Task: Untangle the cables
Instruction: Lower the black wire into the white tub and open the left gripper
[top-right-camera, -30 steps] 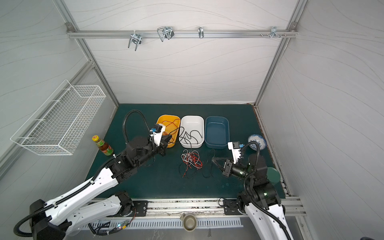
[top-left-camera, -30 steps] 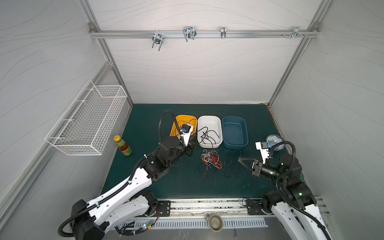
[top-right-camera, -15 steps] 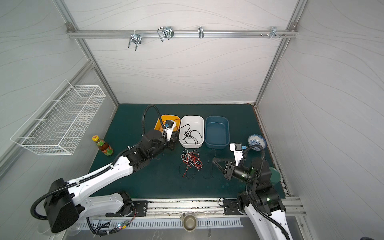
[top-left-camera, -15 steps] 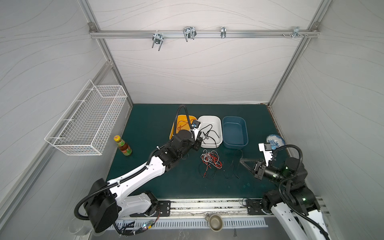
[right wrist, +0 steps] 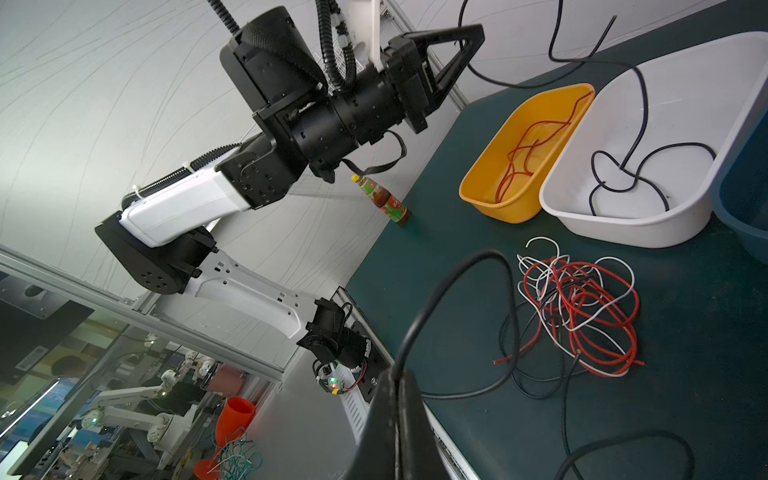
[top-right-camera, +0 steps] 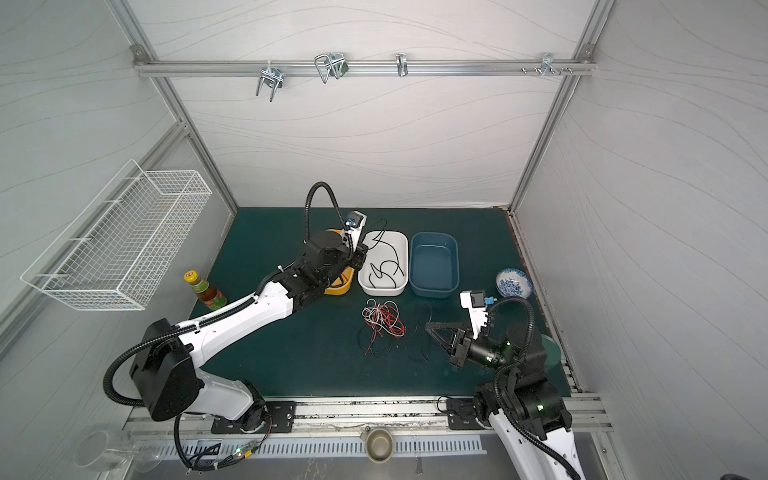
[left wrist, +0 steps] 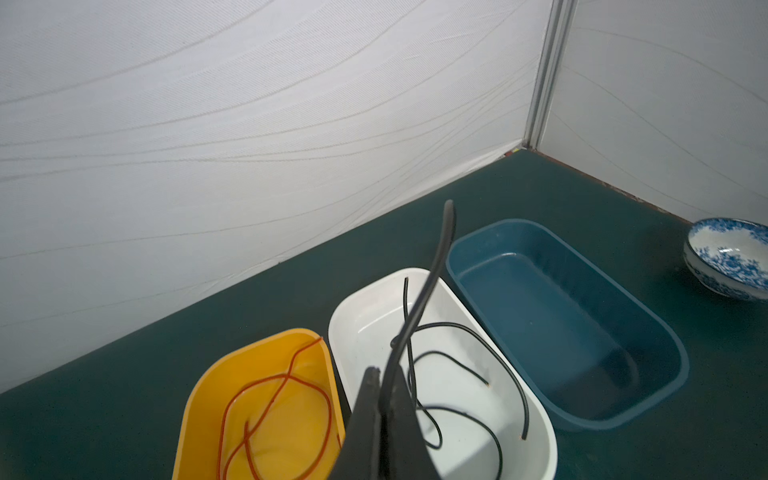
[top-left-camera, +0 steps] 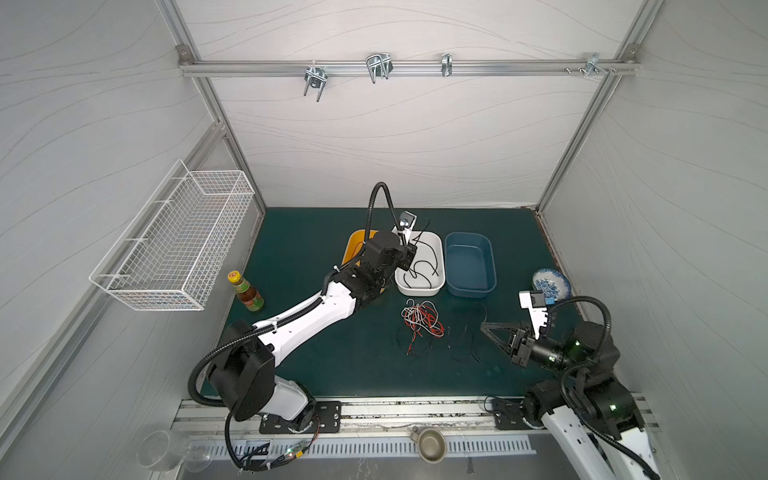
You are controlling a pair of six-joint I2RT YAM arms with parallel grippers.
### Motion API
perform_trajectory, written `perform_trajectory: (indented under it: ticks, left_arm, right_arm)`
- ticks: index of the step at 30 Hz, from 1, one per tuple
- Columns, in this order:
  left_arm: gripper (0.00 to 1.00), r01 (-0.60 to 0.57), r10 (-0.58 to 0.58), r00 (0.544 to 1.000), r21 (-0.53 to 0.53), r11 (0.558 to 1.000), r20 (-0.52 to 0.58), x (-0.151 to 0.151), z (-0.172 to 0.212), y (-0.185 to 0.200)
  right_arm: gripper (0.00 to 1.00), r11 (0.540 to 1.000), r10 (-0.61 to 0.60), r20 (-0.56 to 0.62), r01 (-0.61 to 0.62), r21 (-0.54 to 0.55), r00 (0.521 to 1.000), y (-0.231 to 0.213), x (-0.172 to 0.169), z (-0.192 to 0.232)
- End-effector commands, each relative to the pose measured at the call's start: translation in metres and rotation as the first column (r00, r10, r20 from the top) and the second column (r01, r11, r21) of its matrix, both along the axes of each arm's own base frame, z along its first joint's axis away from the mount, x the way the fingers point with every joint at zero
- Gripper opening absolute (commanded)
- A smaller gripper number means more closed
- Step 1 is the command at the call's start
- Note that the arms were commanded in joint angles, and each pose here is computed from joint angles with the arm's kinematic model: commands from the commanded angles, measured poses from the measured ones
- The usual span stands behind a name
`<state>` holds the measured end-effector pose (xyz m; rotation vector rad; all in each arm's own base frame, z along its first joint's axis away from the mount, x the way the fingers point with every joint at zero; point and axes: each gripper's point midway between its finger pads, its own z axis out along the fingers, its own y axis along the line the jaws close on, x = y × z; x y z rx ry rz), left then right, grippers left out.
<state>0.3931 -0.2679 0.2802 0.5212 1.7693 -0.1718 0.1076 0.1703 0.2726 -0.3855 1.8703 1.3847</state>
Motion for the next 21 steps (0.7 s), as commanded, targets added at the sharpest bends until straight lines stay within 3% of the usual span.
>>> perform_trajectory:
  ticks: [1,11,21]
  left_arm:
    - [0.00,-0.004,0.001,0.998,0.059,0.998,0.060,0.019,0.001,-0.006]
    - [0.00,-0.030,0.033,0.999,0.195,0.980,-0.008,0.045,-0.079,-0.016]
    - [0.00,0.064,-0.028,0.992,0.301,0.951,-0.124,0.031,-0.149,-0.037]
  right_arm:
    - [0.00,1.000,0.003,0.019,-0.002,-0.013,1.000,0.000,-0.002,-0.001]
    - [0.00,1.000,0.008,0.029,-0.007,-0.026,1.000,0.000,-0.006,-0.004]
    - [0.00,0.999,0.001,0.035,0.001,-0.032,0.999,-0.002,-0.007,-0.004]
